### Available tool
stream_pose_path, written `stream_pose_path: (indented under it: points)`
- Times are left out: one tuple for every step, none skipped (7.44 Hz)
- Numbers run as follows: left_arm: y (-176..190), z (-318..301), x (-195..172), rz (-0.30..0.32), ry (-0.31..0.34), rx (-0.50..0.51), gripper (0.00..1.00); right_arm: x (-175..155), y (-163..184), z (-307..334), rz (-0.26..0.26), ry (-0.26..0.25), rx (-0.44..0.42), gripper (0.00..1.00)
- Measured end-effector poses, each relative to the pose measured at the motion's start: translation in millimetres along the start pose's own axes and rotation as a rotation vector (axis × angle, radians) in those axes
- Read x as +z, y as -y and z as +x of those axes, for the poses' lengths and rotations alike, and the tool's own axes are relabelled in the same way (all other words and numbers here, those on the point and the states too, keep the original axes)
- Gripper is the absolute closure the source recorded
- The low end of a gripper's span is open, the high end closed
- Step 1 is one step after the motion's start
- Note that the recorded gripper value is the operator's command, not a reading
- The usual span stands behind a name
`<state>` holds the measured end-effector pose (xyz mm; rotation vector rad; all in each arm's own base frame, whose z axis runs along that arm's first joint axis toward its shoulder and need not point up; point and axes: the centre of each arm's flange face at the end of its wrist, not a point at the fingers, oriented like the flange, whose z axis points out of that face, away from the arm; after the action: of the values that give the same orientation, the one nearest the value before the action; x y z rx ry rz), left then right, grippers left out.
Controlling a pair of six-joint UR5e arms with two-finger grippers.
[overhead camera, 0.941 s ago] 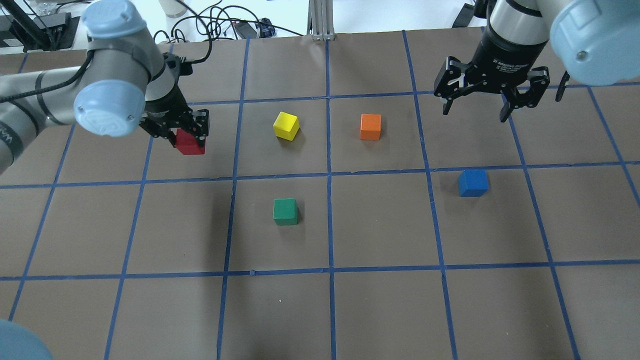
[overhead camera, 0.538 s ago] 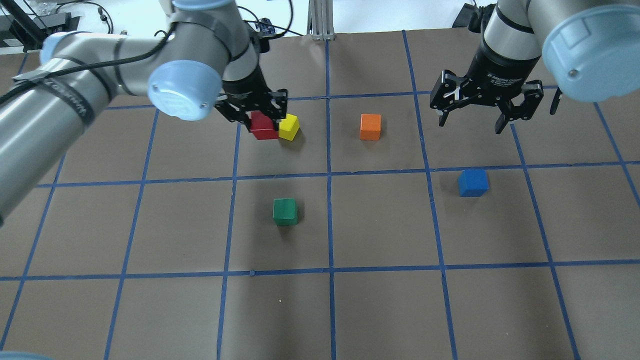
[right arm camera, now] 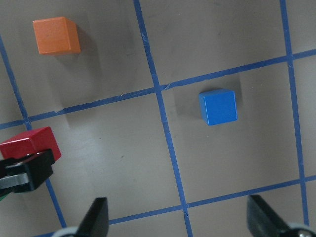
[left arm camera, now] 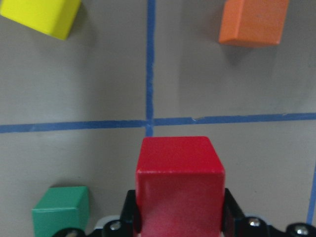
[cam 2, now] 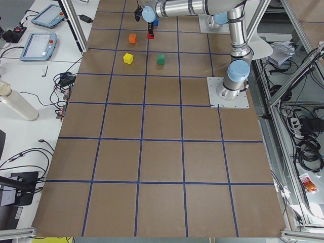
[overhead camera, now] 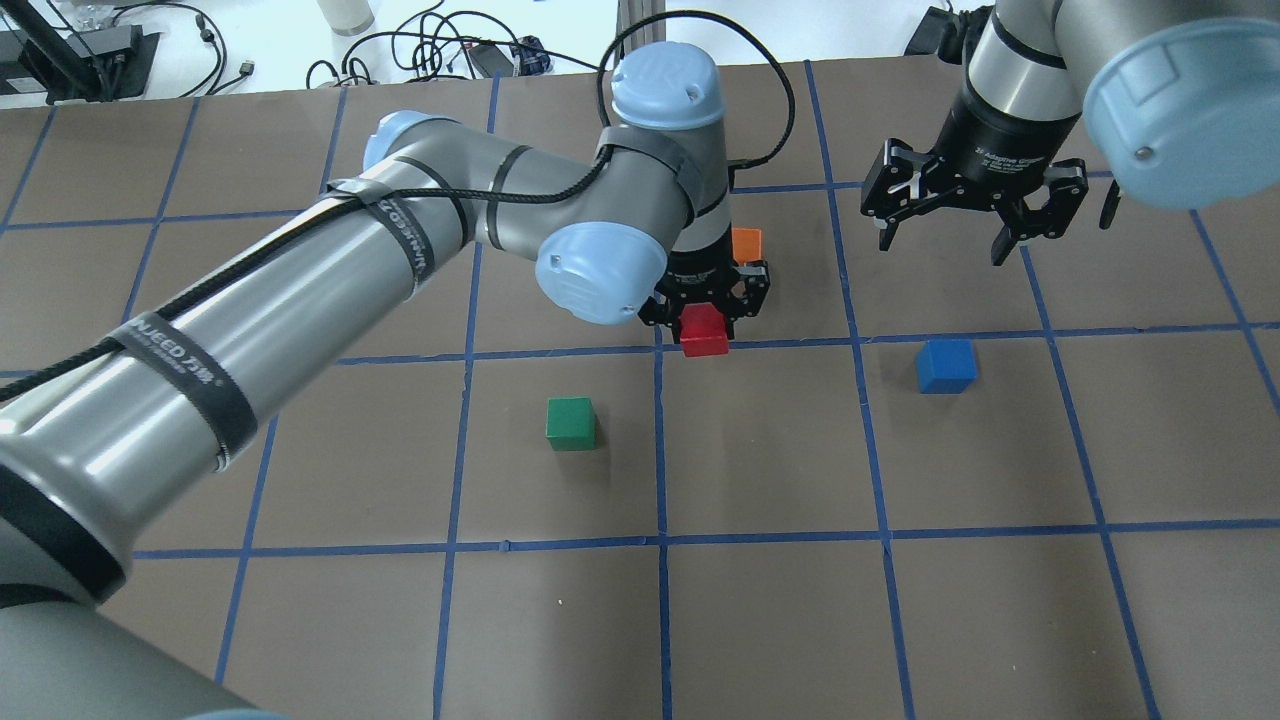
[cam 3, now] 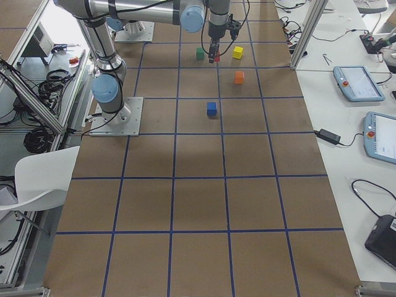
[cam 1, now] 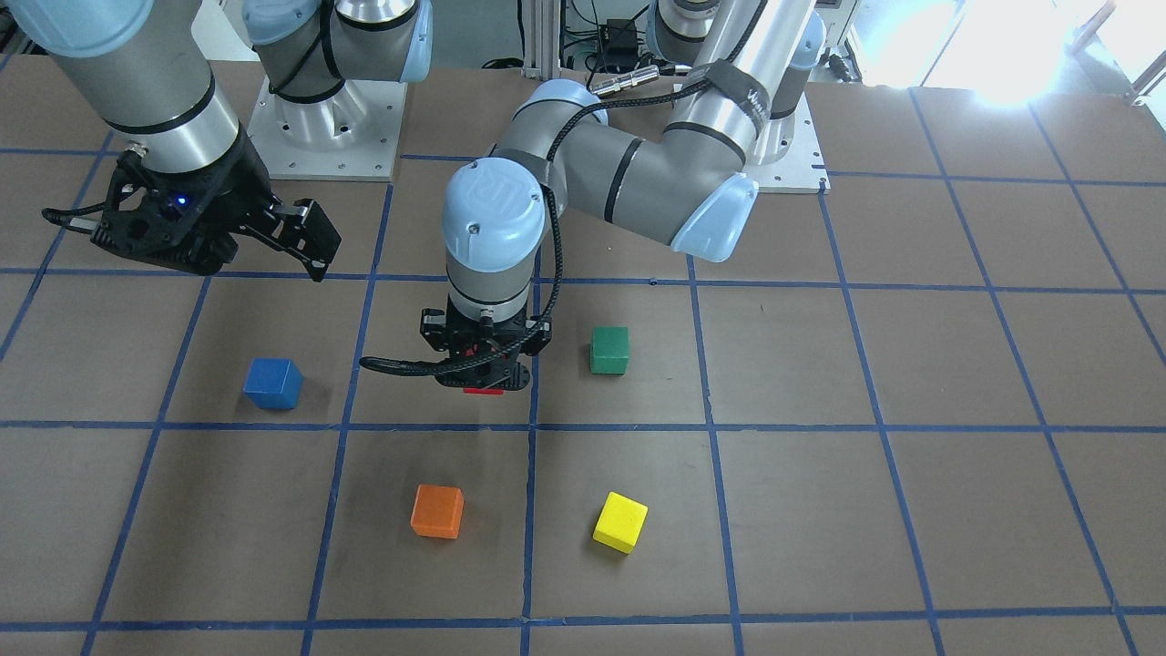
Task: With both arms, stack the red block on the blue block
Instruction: 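Lift the red cube and carry it toward the table centre, then set the red cube down and open the left gripper, then withdraw the left gripper while the right gripper moves toward the red cube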
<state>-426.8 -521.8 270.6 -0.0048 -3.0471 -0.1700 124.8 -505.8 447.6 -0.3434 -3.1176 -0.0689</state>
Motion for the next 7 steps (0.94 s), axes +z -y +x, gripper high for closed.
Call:
stream_pose_path:
  points:
    - [-4.0,12.1,19.1,-0.014,0.012,-0.002,0.97,-0.1,0.0,0.1,0.000,-0.001,-0.001,0.00]
    - [-5.8,18.9,35.0,-0.029,0.023,-0.003,0.84,-0.4,0.2,0.2,0.001,-0.001,-0.002,0.00]
    - [-6.8,23.1,48.2,-0.043,0.032,-0.004,0.48,-0.9,0.2,0.0,0.002,0.000,-0.002,0.00]
    - [-7.9,26.4,56.9,-0.050,0.038,-0.002,0.14,-1.5,0.3,-0.1,0.003,0.000,-0.004,0.00]
    - [-8.5,28.2,60.3,-0.051,0.039,0.000,0.13,-2.0,0.5,0.0,0.004,0.000,-0.004,0.00]
    - [-8.6,28.6,60.2,-0.050,0.039,0.001,0.07,-2.6,0.9,0.1,0.006,0.000,-0.004,0.00]
    - [-9.1,28.1,55.4,-0.046,0.035,0.004,0.02,-3.3,1.2,0.2,0.007,0.000,-0.004,0.00]
